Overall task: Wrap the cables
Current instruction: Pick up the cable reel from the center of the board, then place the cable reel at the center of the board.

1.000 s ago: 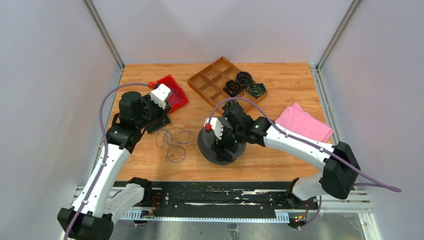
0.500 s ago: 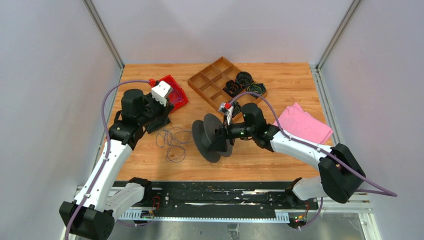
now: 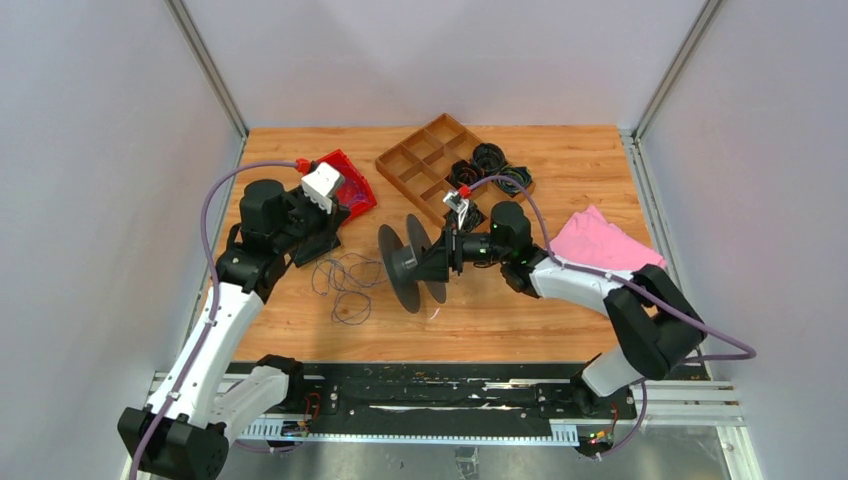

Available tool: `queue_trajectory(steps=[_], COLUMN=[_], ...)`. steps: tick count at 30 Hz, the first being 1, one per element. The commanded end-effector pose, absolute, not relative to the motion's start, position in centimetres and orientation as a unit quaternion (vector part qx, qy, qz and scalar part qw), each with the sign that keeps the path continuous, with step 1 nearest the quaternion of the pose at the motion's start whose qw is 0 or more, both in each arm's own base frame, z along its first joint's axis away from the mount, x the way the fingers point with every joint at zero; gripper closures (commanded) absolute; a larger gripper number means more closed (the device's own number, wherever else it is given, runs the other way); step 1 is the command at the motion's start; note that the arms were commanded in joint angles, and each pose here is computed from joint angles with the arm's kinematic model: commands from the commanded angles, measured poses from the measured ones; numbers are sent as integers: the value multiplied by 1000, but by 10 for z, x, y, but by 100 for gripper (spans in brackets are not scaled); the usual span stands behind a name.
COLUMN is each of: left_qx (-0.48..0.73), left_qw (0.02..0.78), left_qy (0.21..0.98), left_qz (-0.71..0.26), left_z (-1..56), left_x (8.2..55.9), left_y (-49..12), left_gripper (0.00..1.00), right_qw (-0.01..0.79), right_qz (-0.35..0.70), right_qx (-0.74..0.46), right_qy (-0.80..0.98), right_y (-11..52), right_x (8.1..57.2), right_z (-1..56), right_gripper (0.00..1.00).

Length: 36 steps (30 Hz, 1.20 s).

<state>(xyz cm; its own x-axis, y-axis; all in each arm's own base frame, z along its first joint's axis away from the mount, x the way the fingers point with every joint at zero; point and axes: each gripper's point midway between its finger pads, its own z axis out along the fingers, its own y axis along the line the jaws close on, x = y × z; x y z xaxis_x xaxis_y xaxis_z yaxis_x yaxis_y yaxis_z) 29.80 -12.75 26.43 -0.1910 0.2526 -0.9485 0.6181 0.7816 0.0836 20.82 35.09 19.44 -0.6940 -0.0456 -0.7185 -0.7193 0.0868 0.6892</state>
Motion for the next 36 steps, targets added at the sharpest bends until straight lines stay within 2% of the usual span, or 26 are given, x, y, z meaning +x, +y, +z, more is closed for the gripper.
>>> queue_trajectory(steps=[1, 10, 17, 27, 36], left_qx=[294, 303, 306, 308, 310], left_qw=[579, 578, 576, 575, 574], left_qy=[740, 736, 735, 735, 733], left_qz=[-174, -181, -184, -187, -191], left_z=[269, 267, 266, 265, 266], left_x=[294, 289, 288, 288, 286], left_y=[-130, -133, -134, -135, -137], left_gripper=[100, 100, 100, 100, 100], right_qw=[281, 260, 238, 221, 213], right_qz=[655, 669, 670, 670, 658], right_qx=[-277, -259, -239, -231, -238], right_qy=[644, 647, 662, 670, 681], right_y=[353, 352, 345, 340, 336], right_x=[213, 220, 227, 232, 233], right_z=[214, 197, 183, 178, 176], right_gripper=[75, 75, 68, 47, 37])
